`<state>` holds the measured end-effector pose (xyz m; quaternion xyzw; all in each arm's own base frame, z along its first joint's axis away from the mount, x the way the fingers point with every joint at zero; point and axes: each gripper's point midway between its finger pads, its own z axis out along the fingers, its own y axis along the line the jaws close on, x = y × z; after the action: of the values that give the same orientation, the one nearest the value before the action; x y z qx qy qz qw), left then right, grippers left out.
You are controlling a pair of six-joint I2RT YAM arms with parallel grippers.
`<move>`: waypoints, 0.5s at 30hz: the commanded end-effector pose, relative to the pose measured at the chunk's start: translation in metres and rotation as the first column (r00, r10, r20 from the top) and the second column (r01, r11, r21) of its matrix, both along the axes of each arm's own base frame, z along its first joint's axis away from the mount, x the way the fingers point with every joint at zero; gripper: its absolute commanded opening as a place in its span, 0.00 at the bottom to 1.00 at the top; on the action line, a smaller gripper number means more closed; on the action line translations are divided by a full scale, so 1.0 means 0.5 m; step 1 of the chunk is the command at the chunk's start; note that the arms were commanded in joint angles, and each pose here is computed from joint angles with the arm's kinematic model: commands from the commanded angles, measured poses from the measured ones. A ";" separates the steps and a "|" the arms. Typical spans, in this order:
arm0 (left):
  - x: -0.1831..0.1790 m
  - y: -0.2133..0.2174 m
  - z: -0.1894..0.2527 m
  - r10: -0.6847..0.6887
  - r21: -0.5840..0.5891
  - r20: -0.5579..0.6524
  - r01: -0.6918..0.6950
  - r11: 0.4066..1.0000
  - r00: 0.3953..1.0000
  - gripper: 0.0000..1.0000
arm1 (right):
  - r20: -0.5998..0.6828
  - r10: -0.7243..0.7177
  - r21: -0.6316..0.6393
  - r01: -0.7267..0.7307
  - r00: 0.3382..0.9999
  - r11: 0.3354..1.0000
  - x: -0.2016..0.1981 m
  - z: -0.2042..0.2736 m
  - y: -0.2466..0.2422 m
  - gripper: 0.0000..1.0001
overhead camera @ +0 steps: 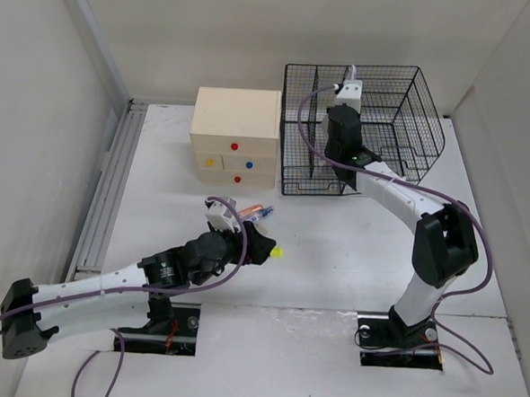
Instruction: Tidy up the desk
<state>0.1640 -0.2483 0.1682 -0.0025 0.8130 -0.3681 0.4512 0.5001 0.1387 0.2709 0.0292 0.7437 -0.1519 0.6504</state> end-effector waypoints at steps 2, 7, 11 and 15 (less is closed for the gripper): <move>0.001 -0.005 0.011 0.001 -0.014 0.010 -0.001 1.000 1.000 0.79 | 0.095 -0.020 0.049 0.015 0.995 0.999 0.000 0.070 -0.011 0.00; 0.002 -0.007 0.015 0.001 -0.022 0.014 -0.001 1.000 1.000 0.79 | 0.125 -0.011 0.066 0.003 0.992 0.998 -0.006 0.097 -0.011 0.00; 0.003 -0.010 0.019 0.001 -0.022 0.014 -0.001 1.000 1.000 0.79 | 0.088 0.030 0.039 -0.034 0.996 0.999 0.008 0.058 0.015 0.00; 0.004 -0.003 0.025 0.007 -0.022 0.026 -0.007 1.000 1.000 0.79 | 0.055 0.051 0.024 -0.053 0.997 0.998 0.021 0.021 0.028 0.00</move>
<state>0.1645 -0.2489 0.1642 -0.0007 0.8168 -0.3623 0.4490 0.5023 0.1417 0.2682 0.0180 0.7461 -0.1463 0.6493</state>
